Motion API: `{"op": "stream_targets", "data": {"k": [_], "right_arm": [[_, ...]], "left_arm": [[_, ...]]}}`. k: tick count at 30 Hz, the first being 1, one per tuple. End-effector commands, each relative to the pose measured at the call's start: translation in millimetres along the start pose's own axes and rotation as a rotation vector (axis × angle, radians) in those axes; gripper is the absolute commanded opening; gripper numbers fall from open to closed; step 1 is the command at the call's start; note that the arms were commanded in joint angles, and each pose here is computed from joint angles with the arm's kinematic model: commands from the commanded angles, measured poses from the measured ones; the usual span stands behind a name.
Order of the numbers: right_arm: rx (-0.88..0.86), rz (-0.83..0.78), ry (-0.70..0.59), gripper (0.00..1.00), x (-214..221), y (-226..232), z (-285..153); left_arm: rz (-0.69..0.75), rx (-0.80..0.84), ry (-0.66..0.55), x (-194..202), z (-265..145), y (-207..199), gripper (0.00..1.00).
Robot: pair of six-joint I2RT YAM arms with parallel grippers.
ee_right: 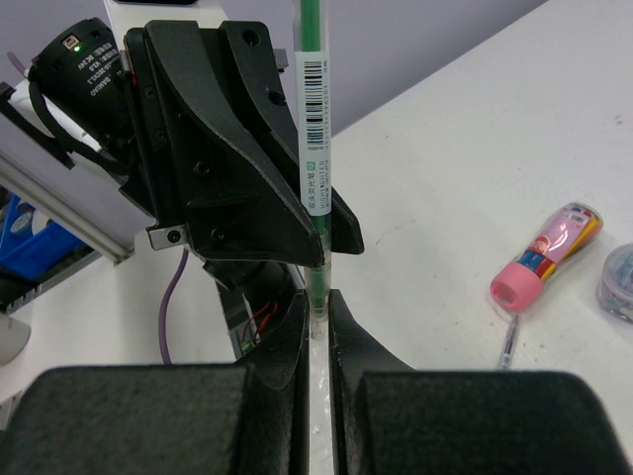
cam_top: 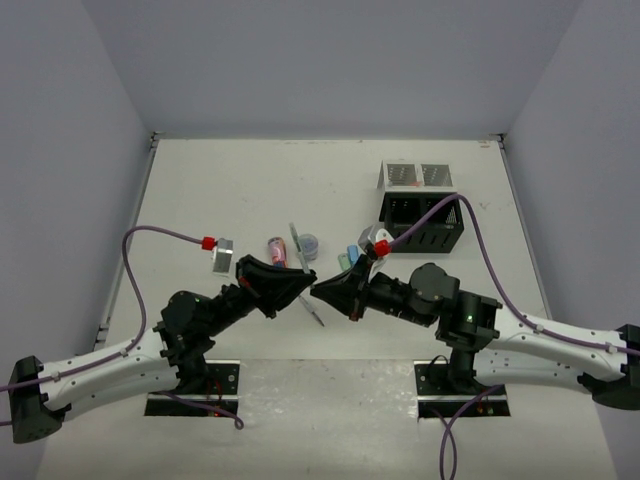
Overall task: Sort the stationery into containers
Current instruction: Close the pen cap on the pen.
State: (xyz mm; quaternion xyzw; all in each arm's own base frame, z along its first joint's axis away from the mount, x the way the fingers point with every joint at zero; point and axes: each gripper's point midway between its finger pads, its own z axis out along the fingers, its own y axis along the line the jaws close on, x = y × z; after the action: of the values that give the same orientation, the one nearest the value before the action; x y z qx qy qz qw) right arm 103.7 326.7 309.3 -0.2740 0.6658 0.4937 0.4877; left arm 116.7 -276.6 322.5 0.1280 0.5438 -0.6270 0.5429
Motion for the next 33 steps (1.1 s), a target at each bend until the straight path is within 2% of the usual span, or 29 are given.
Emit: {"op": "stream_targets", "data": {"k": [1, 12, 23, 33], "right_arm": [[0.014, -0.007, -0.249, 0.0, -88, 8, -3], [-0.003, -0.07, -0.291, 0.0, -113, 13, -5], [-0.007, -0.096, -0.364, 0.0, -151, 11, -16], [-0.052, -0.083, -0.342, 0.0, -148, 16, -3]], "left_arm": [[-0.022, 0.021, 0.118, 34, -10, 4, 0.0], [-0.051, -0.024, 0.213, 60, -6, 16, 0.0], [-0.095, -0.068, 0.251, 78, -15, 27, 0.0], [-0.105, -0.072, 0.254, 78, -10, 25, 0.0]]}}
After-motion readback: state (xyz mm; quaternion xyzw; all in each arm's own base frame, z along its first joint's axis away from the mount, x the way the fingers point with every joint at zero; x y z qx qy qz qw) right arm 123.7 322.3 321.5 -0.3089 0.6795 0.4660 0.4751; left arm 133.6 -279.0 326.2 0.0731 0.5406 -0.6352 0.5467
